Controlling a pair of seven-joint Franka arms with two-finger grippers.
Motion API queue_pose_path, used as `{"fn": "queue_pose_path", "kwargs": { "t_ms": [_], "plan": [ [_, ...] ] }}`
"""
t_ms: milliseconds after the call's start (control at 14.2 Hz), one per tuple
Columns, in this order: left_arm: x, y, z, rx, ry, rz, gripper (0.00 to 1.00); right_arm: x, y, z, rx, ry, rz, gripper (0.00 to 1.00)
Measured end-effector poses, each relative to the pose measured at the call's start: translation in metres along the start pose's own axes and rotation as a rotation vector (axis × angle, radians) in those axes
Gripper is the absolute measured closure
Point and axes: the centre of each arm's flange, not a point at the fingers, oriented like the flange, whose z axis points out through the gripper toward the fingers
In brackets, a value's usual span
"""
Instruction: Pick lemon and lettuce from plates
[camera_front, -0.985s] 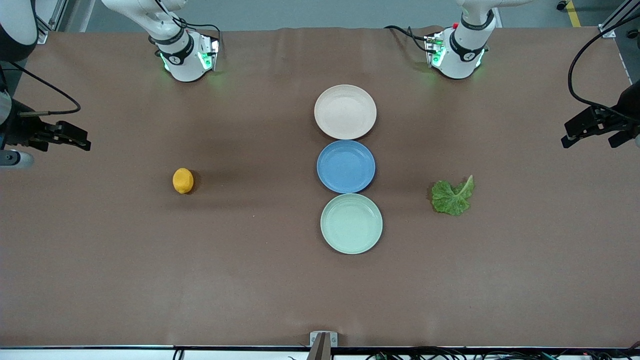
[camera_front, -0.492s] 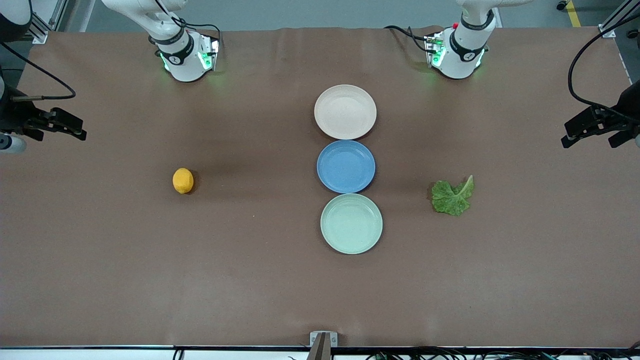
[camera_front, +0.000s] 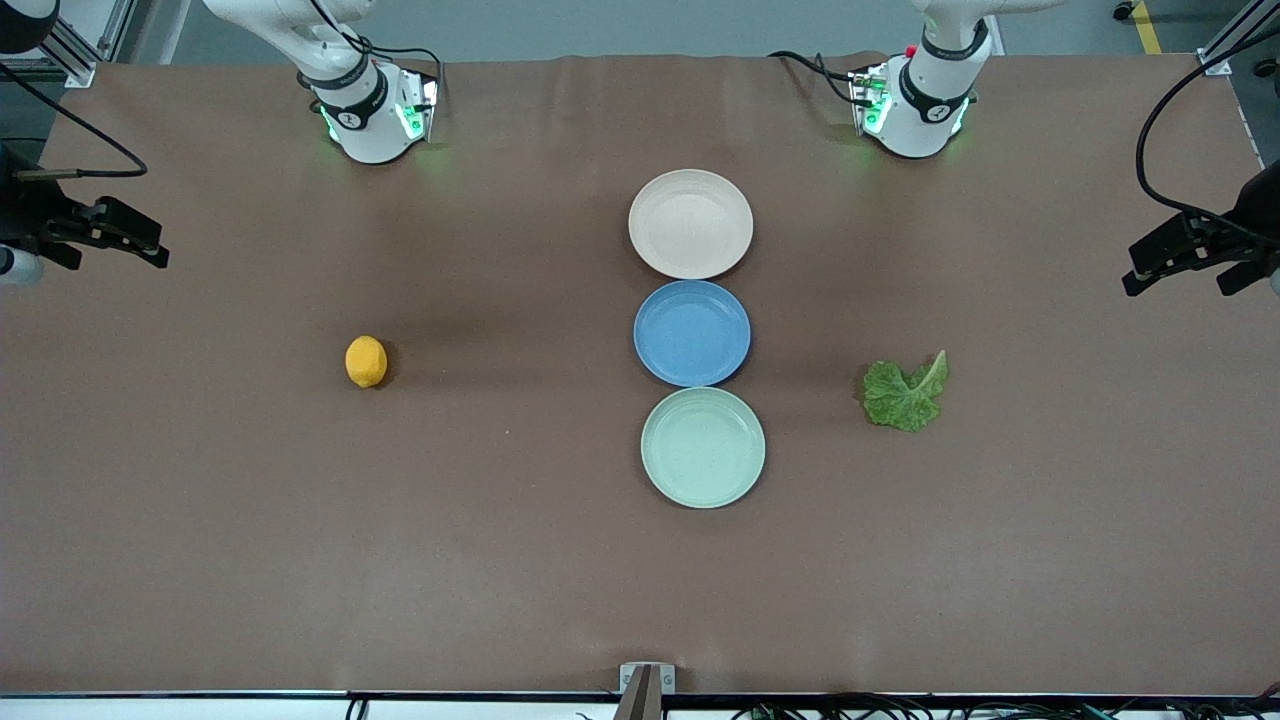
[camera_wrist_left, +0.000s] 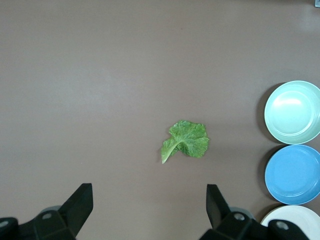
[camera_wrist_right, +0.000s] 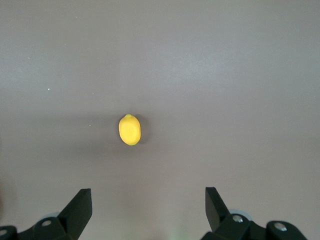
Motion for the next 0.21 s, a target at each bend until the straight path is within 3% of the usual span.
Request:
{"fn": "queue_pose_path", "kwargs": {
  "t_ms": [211],
  "plan": [
    [0.0,0.0,0.0,0.0,0.0,0.0,0.0,-0.005,-0.0005,-0.004,0.002,0.008,-0.001,0.0]
  ]
}}
